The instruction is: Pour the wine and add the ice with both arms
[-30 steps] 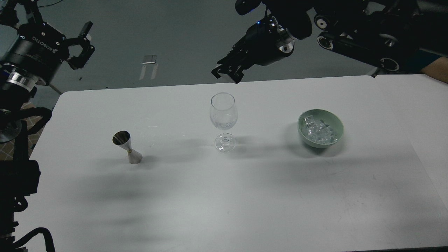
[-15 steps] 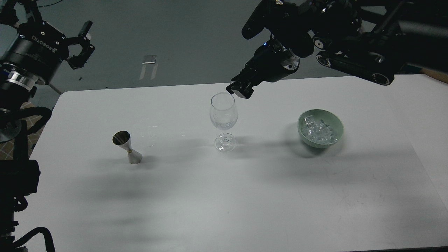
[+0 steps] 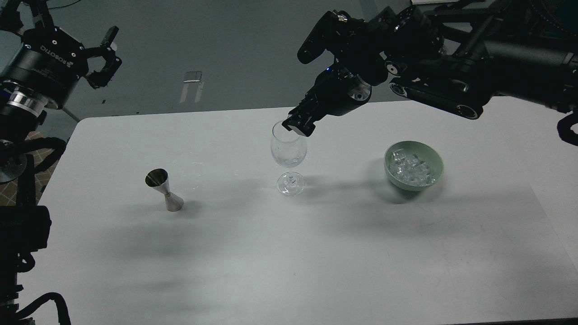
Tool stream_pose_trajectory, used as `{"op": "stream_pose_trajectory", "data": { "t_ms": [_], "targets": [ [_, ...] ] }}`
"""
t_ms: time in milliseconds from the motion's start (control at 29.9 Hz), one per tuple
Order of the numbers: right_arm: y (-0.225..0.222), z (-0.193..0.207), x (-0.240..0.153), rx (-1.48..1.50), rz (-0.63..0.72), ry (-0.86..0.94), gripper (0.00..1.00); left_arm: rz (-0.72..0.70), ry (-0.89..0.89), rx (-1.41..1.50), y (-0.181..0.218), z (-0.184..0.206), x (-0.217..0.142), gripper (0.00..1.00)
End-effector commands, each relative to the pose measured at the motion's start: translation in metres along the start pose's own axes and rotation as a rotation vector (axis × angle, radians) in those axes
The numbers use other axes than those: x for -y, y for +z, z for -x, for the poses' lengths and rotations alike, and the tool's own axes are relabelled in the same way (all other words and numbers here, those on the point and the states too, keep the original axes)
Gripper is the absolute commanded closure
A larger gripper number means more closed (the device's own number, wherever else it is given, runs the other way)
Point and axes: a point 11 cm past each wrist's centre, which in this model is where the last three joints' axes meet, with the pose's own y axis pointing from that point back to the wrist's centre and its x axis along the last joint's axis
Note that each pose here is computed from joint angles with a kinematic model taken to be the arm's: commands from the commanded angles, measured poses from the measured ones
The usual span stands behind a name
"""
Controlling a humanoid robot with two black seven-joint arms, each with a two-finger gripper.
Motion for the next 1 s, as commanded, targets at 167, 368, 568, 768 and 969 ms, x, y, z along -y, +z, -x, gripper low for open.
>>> {"op": "stream_pose_trajectory", "data": {
  "t_ms": [167,368,568,768,969],
  "targets": [
    [-0.0031,-0.0033,0.0043,-0.006,-0.003,0.000,1.00,0.001,-0.001,0.001,0.0007,0.0002,0.0003,0.02],
    [-0.0013,-0.0069,0.0056,-0.007,0.007,0.004,0.73,0.002,0.000,0.003,0.0016,-0.0001,0.0001,0.02],
    [-0.0025,-0.0074,0.0065,-0.009,0.005,0.003,0.59,0.002,-0.001,0.005,0.0020,-0.0001,0.0000,0.02],
    [-0.0020,-0.0082,0.0055,-0.009,0.007,0.006,0.57,0.003,-0.003,0.005,0.0025,0.0002,0.0003,0.02],
    [-0.0030,-0.0096,0.0047,-0.002,0.001,0.012,0.55,0.003,-0.002,0.006,0.0029,0.0000,0.0002,0.02]
  ]
}}
